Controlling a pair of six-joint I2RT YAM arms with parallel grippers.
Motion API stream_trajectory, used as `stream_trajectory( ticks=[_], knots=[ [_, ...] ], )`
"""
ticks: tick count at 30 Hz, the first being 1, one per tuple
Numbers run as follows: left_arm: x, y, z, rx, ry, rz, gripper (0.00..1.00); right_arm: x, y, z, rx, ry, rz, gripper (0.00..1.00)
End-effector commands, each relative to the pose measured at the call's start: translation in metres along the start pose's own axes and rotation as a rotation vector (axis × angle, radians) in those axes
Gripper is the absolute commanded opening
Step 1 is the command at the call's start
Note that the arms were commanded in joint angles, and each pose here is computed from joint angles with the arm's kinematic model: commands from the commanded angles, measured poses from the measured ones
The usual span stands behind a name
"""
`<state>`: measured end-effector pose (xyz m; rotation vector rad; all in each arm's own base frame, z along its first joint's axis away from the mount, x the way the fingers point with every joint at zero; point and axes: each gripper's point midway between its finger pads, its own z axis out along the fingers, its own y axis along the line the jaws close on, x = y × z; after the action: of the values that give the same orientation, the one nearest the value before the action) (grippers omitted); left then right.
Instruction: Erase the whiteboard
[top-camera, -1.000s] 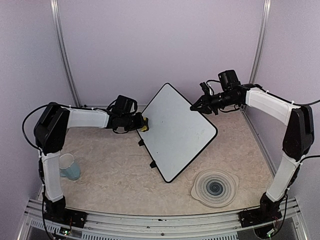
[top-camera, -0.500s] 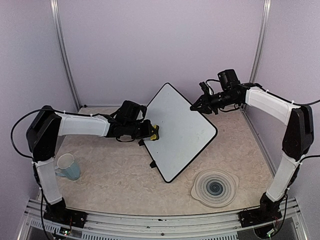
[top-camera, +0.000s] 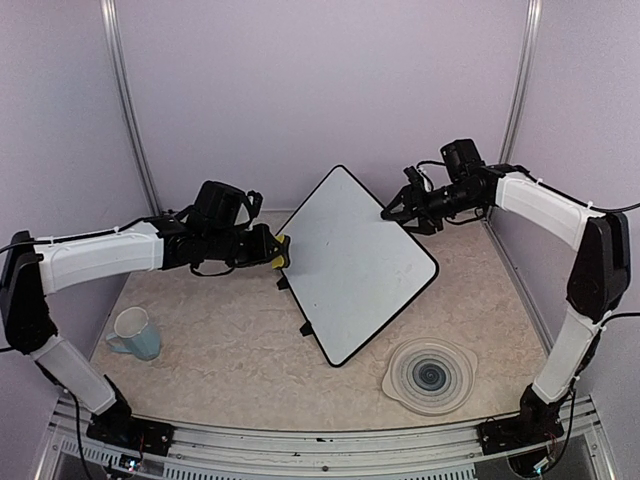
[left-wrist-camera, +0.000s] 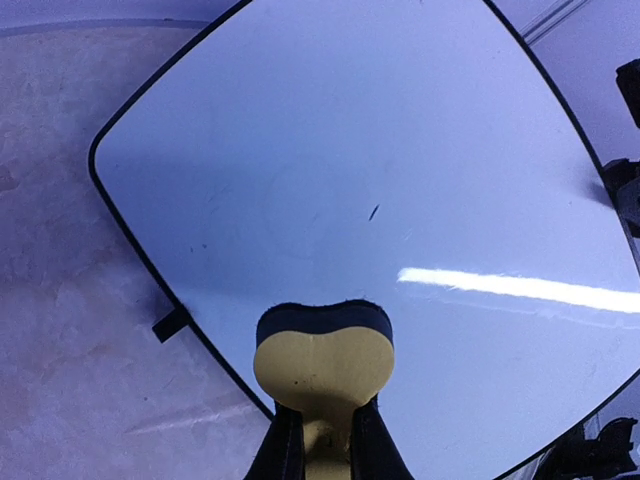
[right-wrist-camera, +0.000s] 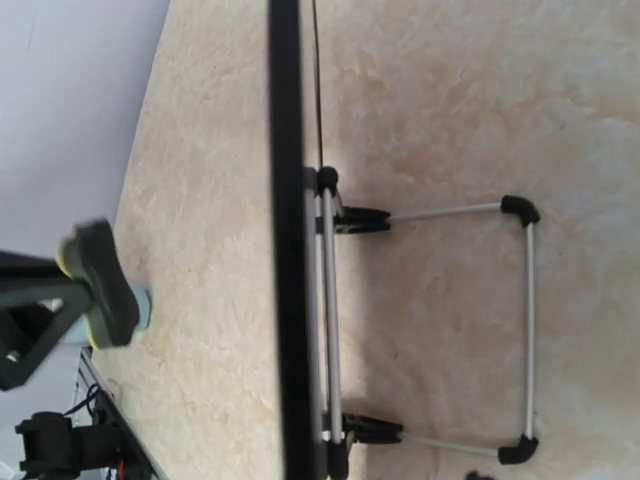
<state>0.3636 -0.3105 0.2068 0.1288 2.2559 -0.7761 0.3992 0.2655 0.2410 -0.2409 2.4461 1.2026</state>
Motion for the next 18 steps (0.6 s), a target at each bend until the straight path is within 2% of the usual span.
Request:
stream_trajectory(
  ticks=[1,7,11,14,18],
  knots=[
    [0.052,0.031,-0.016,-0.130,0.126,-0.014,0.00,-0.012,0.018,-0.034,-0.018,-0.061,-0.043,0.64],
    [0.131,0.057,-0.031,-0.301,0.287,0.010,0.00,-0.021,0.009,-0.080,0.029,-0.150,-0.056,0.74],
    [0.163,0.066,-0.027,-0.363,0.345,0.036,0.03,-0.020,0.002,-0.103,0.047,-0.195,-0.056,0.79],
    [0.180,0.072,-0.018,-0.382,0.381,0.040,0.10,-0.012,-0.002,-0.107,0.052,-0.196,-0.047,0.80],
    [0.195,0.075,-0.007,-0.386,0.413,0.048,0.28,-0.001,-0.005,-0.109,0.056,-0.199,-0.028,0.81]
  ],
)
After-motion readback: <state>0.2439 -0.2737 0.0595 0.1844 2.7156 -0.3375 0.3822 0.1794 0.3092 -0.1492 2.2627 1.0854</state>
